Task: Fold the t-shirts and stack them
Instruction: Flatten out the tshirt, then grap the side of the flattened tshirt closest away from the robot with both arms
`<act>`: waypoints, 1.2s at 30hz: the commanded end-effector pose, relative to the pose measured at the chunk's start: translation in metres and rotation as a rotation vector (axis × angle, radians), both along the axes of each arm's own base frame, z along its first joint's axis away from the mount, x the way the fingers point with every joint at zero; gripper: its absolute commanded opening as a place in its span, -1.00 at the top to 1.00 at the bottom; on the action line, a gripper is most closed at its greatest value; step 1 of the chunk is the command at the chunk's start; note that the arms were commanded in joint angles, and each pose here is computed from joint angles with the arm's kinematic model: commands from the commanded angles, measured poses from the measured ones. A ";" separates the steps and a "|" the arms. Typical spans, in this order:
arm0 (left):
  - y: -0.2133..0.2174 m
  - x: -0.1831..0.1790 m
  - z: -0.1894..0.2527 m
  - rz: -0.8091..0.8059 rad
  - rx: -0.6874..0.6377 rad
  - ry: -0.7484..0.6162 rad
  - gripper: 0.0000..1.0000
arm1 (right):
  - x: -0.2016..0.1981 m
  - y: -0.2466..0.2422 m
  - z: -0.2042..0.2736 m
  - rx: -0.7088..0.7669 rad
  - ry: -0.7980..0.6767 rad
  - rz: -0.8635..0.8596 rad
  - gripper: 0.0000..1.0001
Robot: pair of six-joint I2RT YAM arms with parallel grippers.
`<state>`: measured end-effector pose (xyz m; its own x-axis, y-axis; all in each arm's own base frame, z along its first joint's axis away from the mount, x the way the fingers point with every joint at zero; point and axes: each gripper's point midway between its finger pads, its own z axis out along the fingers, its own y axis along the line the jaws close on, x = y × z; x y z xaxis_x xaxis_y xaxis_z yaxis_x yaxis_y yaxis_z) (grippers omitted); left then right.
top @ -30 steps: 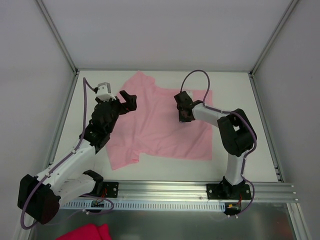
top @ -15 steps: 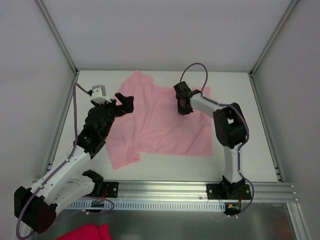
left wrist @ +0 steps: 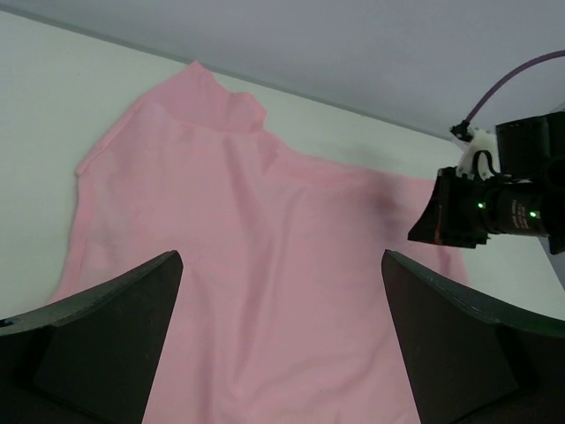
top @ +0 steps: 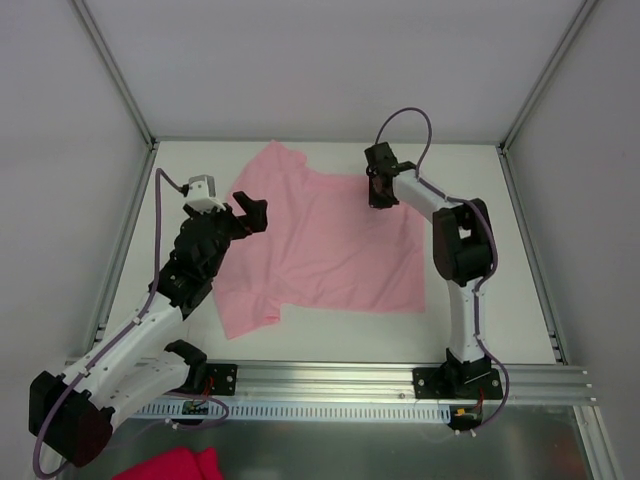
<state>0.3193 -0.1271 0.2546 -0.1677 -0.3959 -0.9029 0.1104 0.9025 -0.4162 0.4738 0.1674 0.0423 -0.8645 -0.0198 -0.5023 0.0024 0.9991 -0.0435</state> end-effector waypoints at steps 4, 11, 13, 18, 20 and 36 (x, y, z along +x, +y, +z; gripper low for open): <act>0.023 -0.004 -0.030 0.115 0.055 0.068 -0.97 | -0.047 -0.002 0.109 -0.047 -0.383 0.067 0.24; 0.037 -0.042 -0.071 0.215 0.020 0.156 -0.93 | -0.137 -0.018 0.151 0.034 -0.584 0.029 -0.18; 0.044 -0.054 -0.092 0.251 0.027 0.214 -0.88 | -0.150 -0.027 0.150 0.005 -0.583 -0.009 -0.17; 0.041 -0.066 -0.128 0.280 0.071 0.320 -0.76 | -0.161 -0.024 0.125 0.012 -0.547 -0.045 -0.14; 0.037 -0.070 -0.143 0.293 0.080 0.358 -0.77 | -0.166 -0.023 0.106 0.015 -0.520 -0.059 -0.12; 0.056 -0.165 -0.175 0.563 0.340 0.423 -0.75 | -0.213 -0.037 0.052 -0.005 -0.571 -0.143 -0.09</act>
<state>0.1583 -0.1021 0.0470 -0.5357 -0.2318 -0.8120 -0.3729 0.9277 -0.0189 0.2538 0.1395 0.0755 -0.5589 -0.0209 -0.8290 0.0496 0.9970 -0.0586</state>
